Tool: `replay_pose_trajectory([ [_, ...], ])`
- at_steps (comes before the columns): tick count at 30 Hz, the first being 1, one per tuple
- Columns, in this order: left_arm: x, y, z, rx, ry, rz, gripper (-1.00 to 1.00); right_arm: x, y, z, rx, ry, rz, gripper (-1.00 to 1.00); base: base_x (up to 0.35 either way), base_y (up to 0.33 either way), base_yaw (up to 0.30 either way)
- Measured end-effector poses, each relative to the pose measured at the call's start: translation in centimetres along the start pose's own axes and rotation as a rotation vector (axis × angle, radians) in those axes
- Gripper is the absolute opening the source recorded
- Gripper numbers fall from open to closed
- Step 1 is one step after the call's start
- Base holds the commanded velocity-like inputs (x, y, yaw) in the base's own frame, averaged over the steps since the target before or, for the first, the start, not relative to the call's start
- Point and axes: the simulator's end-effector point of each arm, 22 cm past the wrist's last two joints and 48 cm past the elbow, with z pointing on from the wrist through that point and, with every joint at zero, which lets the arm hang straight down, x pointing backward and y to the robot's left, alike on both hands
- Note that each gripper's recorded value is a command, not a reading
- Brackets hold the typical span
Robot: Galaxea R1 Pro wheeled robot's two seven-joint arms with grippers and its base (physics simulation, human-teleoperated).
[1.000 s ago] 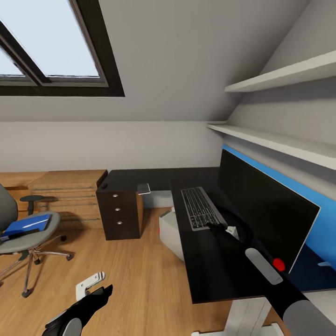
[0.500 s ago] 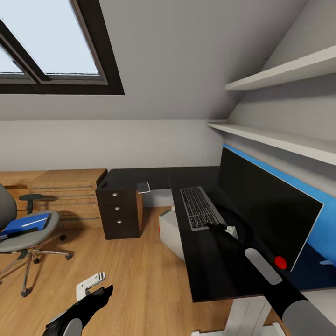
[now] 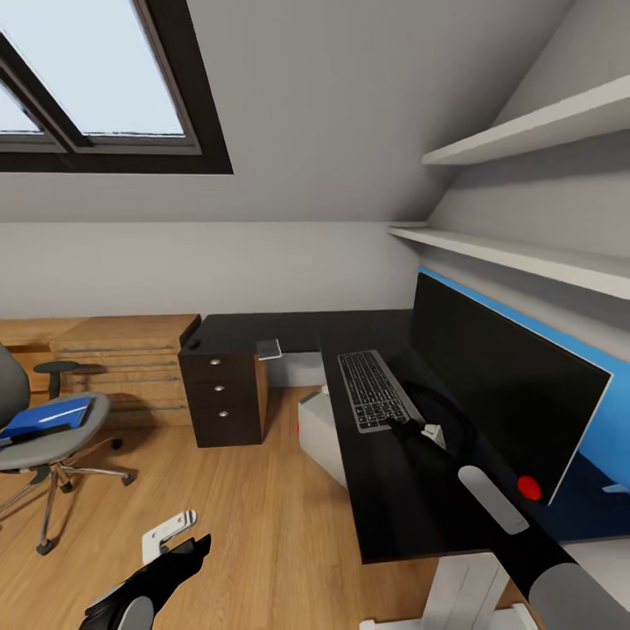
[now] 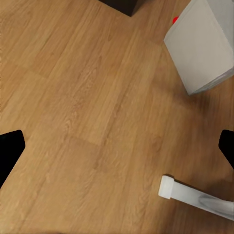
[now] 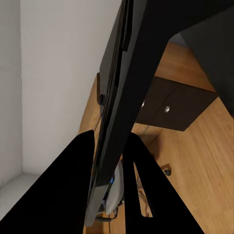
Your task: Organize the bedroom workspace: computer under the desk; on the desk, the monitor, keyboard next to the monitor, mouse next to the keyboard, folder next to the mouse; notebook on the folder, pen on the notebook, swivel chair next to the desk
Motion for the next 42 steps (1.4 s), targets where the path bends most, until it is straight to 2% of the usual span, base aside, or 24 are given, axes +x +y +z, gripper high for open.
replay_pose_trajectory([
  [22, 1.9, 0.7, 2.3, 0.001, -0.001, 0.001, 1.00, 1.1, -3.1, 0.8, 0.006, 0.007, -0.003, -1.00, 0.000, 0.000, 0.000],
  [42, 4.0, 1.7, 4.5, -0.014, -0.001, 0.002, 1.00, 2.4, -7.0, 1.0, 0.019, 0.010, 0.005, -1.00, 0.000, 0.000, 0.000],
])
